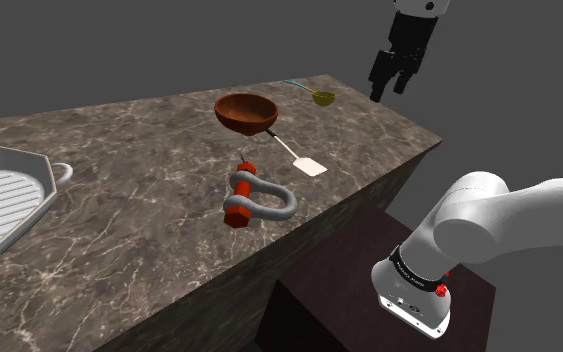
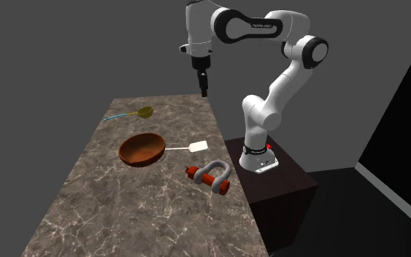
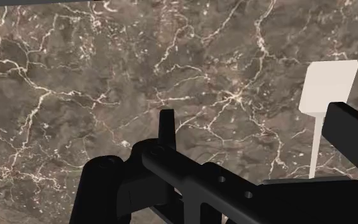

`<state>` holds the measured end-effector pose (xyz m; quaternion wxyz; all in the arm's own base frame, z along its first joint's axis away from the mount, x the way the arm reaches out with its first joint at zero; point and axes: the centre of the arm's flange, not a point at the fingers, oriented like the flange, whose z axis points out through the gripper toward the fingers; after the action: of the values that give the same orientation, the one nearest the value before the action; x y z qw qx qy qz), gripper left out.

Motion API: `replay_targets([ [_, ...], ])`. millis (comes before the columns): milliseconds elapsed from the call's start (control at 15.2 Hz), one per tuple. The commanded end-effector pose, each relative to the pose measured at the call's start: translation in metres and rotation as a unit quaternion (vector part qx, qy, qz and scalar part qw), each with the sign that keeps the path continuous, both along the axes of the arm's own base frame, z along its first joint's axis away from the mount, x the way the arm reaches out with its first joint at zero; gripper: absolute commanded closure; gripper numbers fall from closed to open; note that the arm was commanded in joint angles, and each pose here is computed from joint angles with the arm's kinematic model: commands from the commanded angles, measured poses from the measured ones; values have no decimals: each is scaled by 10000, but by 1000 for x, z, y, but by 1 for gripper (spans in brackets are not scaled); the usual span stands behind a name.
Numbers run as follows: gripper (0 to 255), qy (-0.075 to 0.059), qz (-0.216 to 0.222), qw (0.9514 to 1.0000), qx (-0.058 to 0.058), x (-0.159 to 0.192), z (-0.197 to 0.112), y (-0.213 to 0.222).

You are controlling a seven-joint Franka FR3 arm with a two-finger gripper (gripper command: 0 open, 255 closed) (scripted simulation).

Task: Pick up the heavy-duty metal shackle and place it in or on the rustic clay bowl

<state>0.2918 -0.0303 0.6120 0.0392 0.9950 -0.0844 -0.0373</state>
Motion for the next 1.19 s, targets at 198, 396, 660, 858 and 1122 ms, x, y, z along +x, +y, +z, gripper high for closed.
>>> replay_targets([
  [198, 0, -161, 138, 9997, 78, -1, -19, 32],
  [396, 0, -321, 275, 9990, 156, -1, -38, 64],
  [660, 0, -535, 458, 9972, 260, -3, -62, 107],
  [858, 0, -695, 595, 9952, 338, -4, -80, 140],
  [1122, 0, -908, 778, 9918, 441, -7, -103, 184],
])
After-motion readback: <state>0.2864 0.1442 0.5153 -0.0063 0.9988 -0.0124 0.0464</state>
